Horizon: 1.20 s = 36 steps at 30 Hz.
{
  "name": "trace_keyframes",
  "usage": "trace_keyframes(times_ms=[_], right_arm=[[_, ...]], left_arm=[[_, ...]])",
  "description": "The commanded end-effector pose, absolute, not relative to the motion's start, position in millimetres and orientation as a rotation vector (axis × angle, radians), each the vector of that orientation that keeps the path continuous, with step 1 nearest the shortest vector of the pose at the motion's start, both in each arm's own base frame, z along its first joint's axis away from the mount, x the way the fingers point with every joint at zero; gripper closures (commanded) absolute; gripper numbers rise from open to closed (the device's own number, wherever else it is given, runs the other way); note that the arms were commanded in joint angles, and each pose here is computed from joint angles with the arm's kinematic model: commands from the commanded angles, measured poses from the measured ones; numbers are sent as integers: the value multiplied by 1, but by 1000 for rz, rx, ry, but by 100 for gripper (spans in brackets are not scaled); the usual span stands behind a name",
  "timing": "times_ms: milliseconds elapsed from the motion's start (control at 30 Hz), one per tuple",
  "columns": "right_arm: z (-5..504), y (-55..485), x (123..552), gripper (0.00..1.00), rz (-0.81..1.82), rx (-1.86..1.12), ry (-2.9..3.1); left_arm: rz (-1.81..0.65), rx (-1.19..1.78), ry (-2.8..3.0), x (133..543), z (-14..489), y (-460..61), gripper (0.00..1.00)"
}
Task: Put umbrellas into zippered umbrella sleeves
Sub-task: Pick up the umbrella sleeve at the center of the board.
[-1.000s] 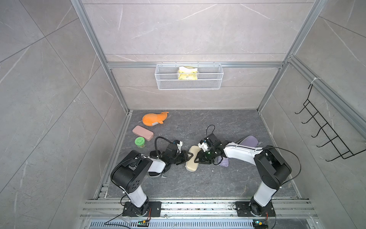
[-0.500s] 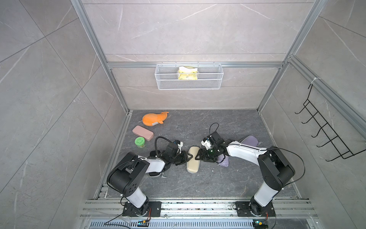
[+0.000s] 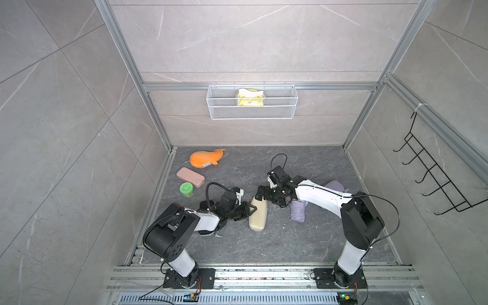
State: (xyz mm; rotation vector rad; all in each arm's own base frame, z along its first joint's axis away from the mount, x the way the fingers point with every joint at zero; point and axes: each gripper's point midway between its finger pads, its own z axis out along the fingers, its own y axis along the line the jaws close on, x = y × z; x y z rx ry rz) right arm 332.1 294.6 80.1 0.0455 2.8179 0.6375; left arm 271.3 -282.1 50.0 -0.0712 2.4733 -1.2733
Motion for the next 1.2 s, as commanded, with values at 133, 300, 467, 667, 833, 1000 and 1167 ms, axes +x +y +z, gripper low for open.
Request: trace_keyframes(times_ms=[133,300,467,667,833,1000,1167], right_arm=[[49,296,338,1,251,130,2889],[25,299,330,3,100,155,2915],[1,301,325,7,71,170,2954],[-19,303,318,30,111,138,2987],[13,309,327,53,214,63,2889],[52,312,335,60,261,14,2807],[63,320,330,63,353,11,2808]], left_arm=[[-1278,-66,2559,252,29,-284,77],[-1301,-62,2547,250,27,-292,78],[-1309,-56,2538,250,27,-296,78],[-1338,-44,2524,247,34,-296,69],[-1339,-31,2500,244,55,-282,43],[-1302,35,2492,234,72,-270,21],[-1355,49,2449,229,77,-271,11]])
